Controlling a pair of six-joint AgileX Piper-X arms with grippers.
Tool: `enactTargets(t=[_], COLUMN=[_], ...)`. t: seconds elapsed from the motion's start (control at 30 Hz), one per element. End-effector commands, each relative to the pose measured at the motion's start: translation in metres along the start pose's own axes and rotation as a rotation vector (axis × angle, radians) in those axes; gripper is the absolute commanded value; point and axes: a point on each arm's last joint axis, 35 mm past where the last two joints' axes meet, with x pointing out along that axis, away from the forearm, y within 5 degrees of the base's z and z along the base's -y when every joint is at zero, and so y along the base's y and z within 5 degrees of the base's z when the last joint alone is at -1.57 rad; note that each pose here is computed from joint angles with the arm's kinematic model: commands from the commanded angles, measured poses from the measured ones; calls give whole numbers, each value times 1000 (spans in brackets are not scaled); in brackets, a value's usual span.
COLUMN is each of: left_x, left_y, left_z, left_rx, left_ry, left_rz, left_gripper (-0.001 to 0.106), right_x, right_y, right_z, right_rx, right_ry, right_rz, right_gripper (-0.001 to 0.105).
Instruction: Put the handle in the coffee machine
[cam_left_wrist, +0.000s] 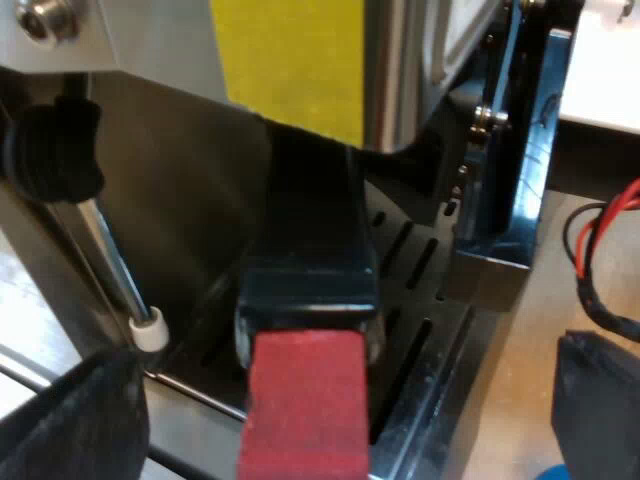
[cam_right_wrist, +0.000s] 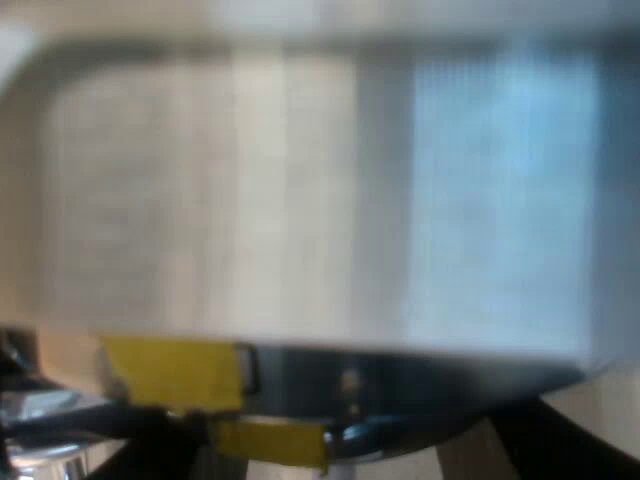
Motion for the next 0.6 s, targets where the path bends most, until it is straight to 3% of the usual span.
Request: enactTargets(t=[0.03,0.23,0.3,0.4,0.47,0.53,0.6], left_x=[-6,-26,-32,-36,-37,-37,-37], left_y=[-3,-12,-15,-17,-16,-17,-16], left_z=[6,17,21,27,29,31,31], left_rx=[6,69,89,101,110,117,122], left_ry=[-21,-81,-91,-99,-106,-112,-106], left_rz=[-1,50,69,80,78,73,87], left_gripper=[83,83,77,49,17,0,1], right_x=[4,4,4,4,4,4,4], right_y=[-8,-8,-8,-8,-8,-8,-8], right_z=[29,29,29,29,29,29,29], right_rx=[87,87,87,87,87,87,87], right_ry=[-112,-112,-112,-112,-112,-112,-112], right_rz=[-19,-19,-19,-19,-19,-19,-19], right_gripper=[44,44,44,44,44,44,44])
